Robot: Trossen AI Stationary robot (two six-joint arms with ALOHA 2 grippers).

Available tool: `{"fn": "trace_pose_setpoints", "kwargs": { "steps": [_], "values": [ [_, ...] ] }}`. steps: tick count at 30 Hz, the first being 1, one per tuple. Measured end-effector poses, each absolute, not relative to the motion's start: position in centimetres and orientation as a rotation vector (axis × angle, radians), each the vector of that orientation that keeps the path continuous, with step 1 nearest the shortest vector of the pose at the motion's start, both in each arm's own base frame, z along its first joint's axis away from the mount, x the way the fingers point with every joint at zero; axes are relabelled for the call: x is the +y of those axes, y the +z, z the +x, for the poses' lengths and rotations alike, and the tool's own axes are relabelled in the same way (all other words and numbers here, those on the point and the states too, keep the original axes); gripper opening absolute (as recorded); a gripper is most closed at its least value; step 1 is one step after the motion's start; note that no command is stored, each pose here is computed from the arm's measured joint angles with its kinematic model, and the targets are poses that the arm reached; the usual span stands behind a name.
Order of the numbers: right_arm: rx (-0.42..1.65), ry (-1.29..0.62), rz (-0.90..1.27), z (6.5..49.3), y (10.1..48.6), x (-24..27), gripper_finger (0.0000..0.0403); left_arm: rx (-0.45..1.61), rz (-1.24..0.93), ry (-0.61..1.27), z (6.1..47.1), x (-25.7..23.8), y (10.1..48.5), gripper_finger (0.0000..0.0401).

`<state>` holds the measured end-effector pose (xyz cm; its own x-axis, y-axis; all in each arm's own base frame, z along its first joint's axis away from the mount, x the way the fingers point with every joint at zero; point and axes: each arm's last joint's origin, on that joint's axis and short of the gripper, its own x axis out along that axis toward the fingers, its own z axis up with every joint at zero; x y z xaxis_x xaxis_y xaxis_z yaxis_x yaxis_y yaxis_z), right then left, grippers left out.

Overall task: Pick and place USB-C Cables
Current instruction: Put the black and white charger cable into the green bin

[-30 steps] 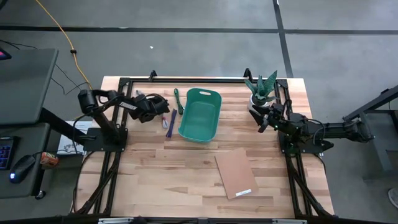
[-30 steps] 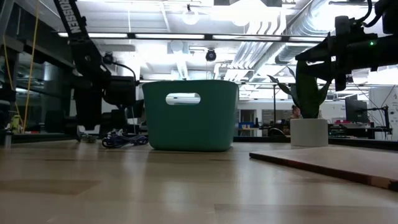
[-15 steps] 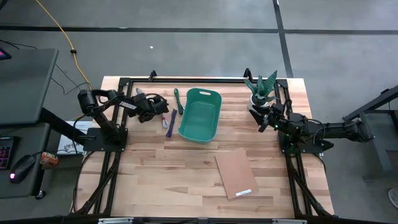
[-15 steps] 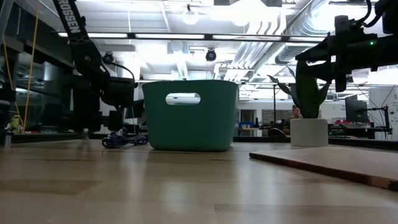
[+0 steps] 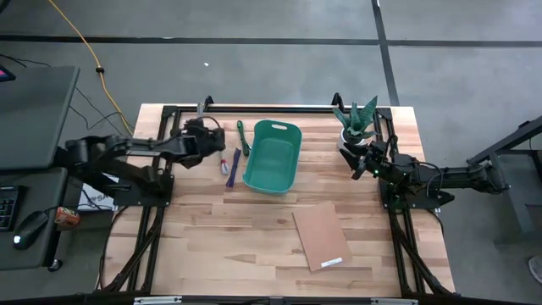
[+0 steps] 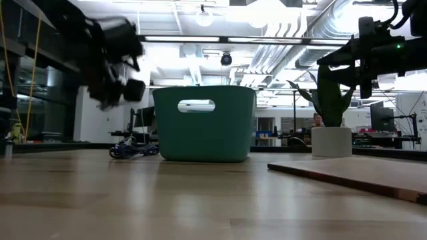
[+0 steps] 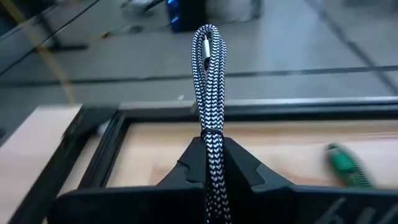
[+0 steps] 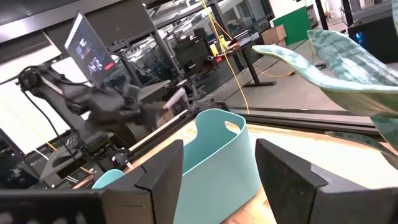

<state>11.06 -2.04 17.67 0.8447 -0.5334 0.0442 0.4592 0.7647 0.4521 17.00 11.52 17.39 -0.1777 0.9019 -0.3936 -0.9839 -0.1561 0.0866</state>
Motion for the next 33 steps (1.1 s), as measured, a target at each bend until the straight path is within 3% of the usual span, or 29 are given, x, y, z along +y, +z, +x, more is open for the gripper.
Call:
{"fn": "trace_pose_setpoints", "kwargs": {
  "steps": [8, 17, 27, 33],
  "values": [
    [-0.163, -0.546, 0.402, 11.1, 17.7, -2.0, 0.0193, 0.28, -0.16, 1.442, 16.5, 10.7, 23.2, 0.0001],
    [-0.194, -0.529, 0.4, 11.1, 18.0, -2.0, 0.0193, 0.032, -0.102, 0.757, 16.0, 9.0, 28.0, 0.0002],
    [-0.23, -0.468, 0.363, 11.1, 18.6, -1.9, 0.0193, -0.315, -0.069, 0.426, 14.9, 6.6, 22.2, 0.0002],
    [-0.273, -0.431, 0.356, 11.0, 19.1, -1.8, 0.0193, -0.323, -0.115, 0.322, 14.6, 6.2, 20.4, 0.0001]
  ]
}}
